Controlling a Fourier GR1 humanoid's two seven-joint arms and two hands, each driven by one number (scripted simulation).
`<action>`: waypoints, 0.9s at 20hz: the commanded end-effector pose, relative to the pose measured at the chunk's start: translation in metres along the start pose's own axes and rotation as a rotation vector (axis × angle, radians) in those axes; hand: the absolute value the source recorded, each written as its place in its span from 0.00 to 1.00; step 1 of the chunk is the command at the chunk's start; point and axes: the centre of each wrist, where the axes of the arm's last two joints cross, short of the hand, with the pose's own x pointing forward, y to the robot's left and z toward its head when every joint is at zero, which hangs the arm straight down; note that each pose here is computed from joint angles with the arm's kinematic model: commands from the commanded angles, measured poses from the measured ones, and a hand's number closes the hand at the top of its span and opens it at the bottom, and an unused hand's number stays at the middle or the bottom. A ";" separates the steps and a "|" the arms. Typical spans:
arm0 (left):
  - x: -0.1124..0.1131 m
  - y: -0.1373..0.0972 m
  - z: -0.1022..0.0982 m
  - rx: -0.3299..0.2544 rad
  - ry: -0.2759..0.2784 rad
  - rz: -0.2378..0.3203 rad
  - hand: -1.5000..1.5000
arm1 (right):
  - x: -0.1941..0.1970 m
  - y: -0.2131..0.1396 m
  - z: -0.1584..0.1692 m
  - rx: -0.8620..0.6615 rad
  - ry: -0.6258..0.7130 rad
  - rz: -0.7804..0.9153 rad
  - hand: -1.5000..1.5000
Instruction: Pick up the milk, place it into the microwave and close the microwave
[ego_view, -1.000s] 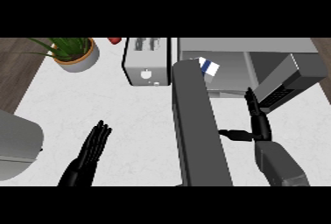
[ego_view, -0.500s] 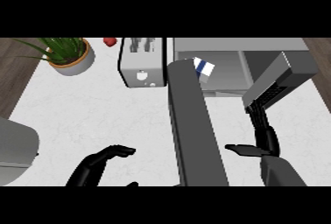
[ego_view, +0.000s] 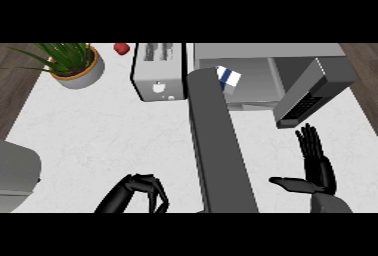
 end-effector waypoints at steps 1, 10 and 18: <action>-0.008 0.000 -0.018 -0.112 0.016 -0.070 1.00 | 0.011 -0.011 0.017 0.060 -0.077 -0.091 0.00; -0.020 -0.089 -0.064 -0.240 0.023 -0.042 1.00 | 0.067 -0.045 0.046 0.048 -0.128 -0.079 0.00; -0.026 -0.114 -0.092 -0.257 0.028 -0.066 1.00 | 0.122 -0.056 0.043 0.149 -0.180 -0.129 0.00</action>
